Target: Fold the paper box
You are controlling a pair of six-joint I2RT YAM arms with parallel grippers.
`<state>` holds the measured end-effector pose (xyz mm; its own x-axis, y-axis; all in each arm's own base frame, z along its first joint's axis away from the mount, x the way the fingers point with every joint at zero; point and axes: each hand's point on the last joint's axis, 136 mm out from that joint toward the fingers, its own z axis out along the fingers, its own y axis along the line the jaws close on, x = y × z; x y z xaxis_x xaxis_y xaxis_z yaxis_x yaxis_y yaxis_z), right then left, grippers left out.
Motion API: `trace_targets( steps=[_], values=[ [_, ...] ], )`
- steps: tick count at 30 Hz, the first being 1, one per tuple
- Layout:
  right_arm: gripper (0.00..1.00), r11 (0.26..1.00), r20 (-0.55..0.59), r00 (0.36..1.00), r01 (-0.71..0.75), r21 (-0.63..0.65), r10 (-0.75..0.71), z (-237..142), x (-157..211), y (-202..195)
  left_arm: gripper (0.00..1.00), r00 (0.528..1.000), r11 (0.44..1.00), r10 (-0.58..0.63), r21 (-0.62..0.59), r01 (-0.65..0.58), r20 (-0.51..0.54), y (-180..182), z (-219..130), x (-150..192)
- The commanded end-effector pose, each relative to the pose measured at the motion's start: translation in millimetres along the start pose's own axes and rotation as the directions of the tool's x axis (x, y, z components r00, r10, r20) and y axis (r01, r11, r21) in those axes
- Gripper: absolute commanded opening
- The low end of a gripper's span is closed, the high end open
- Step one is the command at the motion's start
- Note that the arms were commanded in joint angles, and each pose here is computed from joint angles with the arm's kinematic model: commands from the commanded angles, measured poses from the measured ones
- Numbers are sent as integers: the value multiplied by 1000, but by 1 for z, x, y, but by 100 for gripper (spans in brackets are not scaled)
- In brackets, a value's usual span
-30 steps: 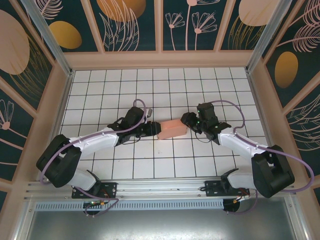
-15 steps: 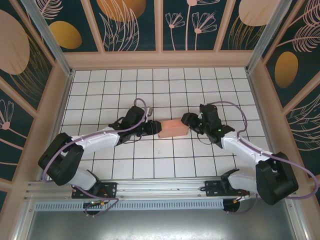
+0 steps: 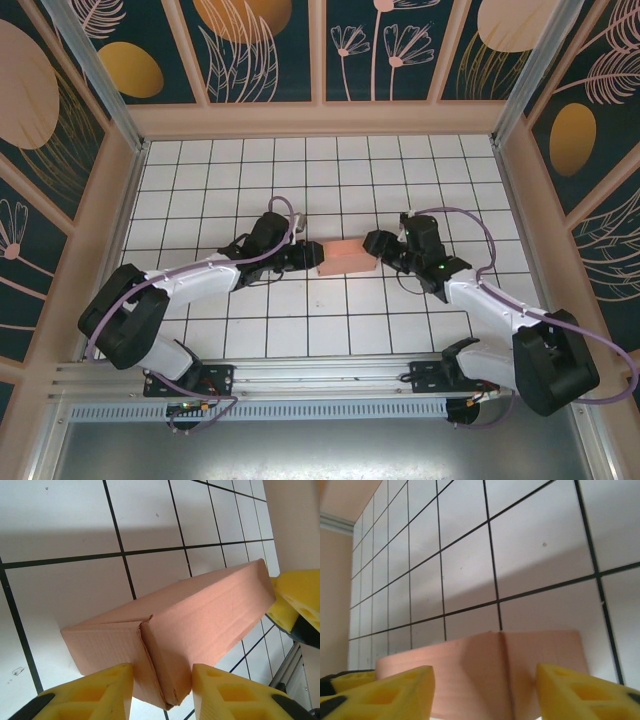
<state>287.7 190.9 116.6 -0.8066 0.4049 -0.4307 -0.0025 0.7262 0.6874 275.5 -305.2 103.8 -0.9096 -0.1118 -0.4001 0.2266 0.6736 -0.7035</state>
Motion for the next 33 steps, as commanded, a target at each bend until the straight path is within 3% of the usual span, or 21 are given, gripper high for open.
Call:
trace_targets(
  steps=[1, 7, 17, 21, 25, 30, 33],
  values=[
    [66, 996, -33, 996, 82, -35, -83, 4, 6, 17, 35, 997, 998, -18, -63, 13, -79, 23, 8, 22],
    [70, 992, -123, 984, 128, 17, -125, 24, 25, 17, 35, 997, 998, -17, -64, 12, -79, 24, 7, 22],
    [25, 993, -103, 992, 81, 81, -73, 16, 17, -8, 36, 997, 997, -8, -73, 2, -75, 25, 6, 22],
    [13, 993, -94, 993, 77, 89, -69, 15, 15, -11, 37, 997, 999, -7, -51, 3, -77, 21, 6, 22],
    [3, 994, -91, 993, 77, 84, -69, 15, 13, -10, 47, 998, 999, 25, -24, -27, -64, 13, 4, 16],
    [4, 994, -84, 993, 83, 76, -77, 15, 9, -5, 73, 987, 987, 160, 12, -160, -4, -8, -8, -2],
    [23, 994, -66, 994, 87, 63, -83, 12, 2, 3, 85, 962, 963, 268, -37, -266, 53, -17, -19, -23]
  ],
)
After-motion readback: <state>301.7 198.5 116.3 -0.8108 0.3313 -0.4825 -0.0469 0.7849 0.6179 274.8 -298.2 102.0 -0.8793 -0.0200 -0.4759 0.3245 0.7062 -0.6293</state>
